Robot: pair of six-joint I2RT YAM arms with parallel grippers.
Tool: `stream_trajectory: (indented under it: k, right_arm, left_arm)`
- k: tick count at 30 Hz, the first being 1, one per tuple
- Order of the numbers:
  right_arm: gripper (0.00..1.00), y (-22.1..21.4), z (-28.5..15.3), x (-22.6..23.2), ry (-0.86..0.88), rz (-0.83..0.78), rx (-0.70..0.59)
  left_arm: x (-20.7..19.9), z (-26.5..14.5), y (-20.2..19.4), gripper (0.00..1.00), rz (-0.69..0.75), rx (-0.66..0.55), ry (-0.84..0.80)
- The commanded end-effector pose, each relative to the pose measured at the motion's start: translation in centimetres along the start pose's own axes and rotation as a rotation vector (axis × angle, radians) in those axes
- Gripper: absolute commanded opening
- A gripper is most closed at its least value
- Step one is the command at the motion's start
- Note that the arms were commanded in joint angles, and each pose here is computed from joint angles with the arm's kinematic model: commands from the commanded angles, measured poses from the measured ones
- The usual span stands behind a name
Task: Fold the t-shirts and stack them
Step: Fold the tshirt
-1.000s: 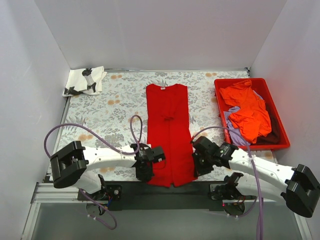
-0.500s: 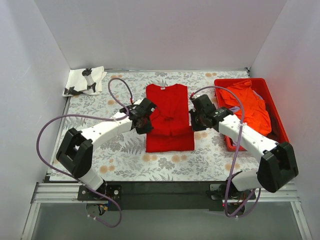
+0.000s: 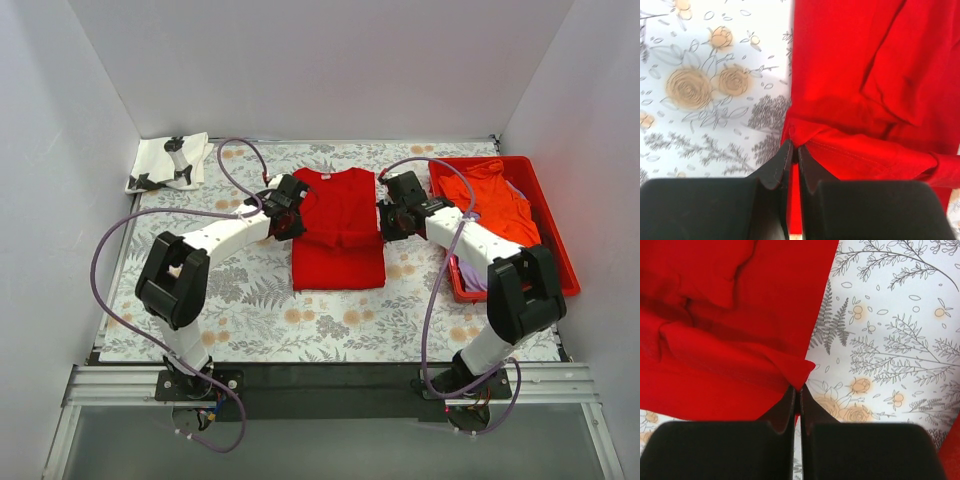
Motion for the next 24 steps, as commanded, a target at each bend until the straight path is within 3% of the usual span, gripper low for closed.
stream_trajectory:
  k: [1, 4, 6, 8, 9, 12, 15, 22, 24]
  right_arm:
    - [0.01, 1.9, 0.8, -1.5, -0.031, -0.009, -0.055]
    - [0.01, 2.0, 2.0, -1.6, -0.015, -0.013, -0.044]
    - [0.02, 2.0, 2.9, -1.6, -0.008, -0.017, -0.026]
    - [0.14, 1.9, 3.6, -1.5, 0.006, -0.020, -0.009]
    - [0.20, 2.3, 3.5, -1.3, 0.014, -0.022, -0.021]
    - [0.30, 2.9, 2.5, -1.2, 0.030, -0.019, -0.048]
    - [0.32, 3.7, 0.3, -0.9, 0.020, -0.017, -0.110]
    - [0.30, 2.6, -2.3, 2.0, 0.095, -0.034, -0.233]
    - [0.28, 1.4, -1.8, 3.8, 0.184, -0.055, -0.223]
  left_arm:
    - [0.2, 1.3, 1.5, 0.00, 0.029, -0.065, 0.032]
    - [0.8, 2.8, 1.0, 0.00, 0.035, -0.052, 0.065]
    - [1.1, 3.5, 0.6, 0.06, 0.035, -0.043, 0.082]
    - [1.1, 3.7, 0.6, 0.10, 0.035, -0.048, 0.088]
    - [1.0, 3.6, 0.8, 0.22, 0.033, -0.053, 0.087]
    - [0.6, 2.2, 1.7, 0.37, 0.024, -0.077, 0.063]
    - [0.2, 0.5, 2.3, 0.50, 0.012, -0.084, 0.029]
    - [-0.2, -5.0, -0.8, 0.50, -0.046, -0.028, -0.088]
    - [-0.1, -5.1, -2.6, 0.40, -0.054, 0.014, -0.116]
Point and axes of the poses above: each gripper's point midway between its finger pads, its own z axis out along the fingers, its own x axis along the line the jaws close on, y = z × x, the point moved 6 cm from there along -z, back along the fingers, and after that the axes turned 12 degrees about -z, right-handed, at the moved point
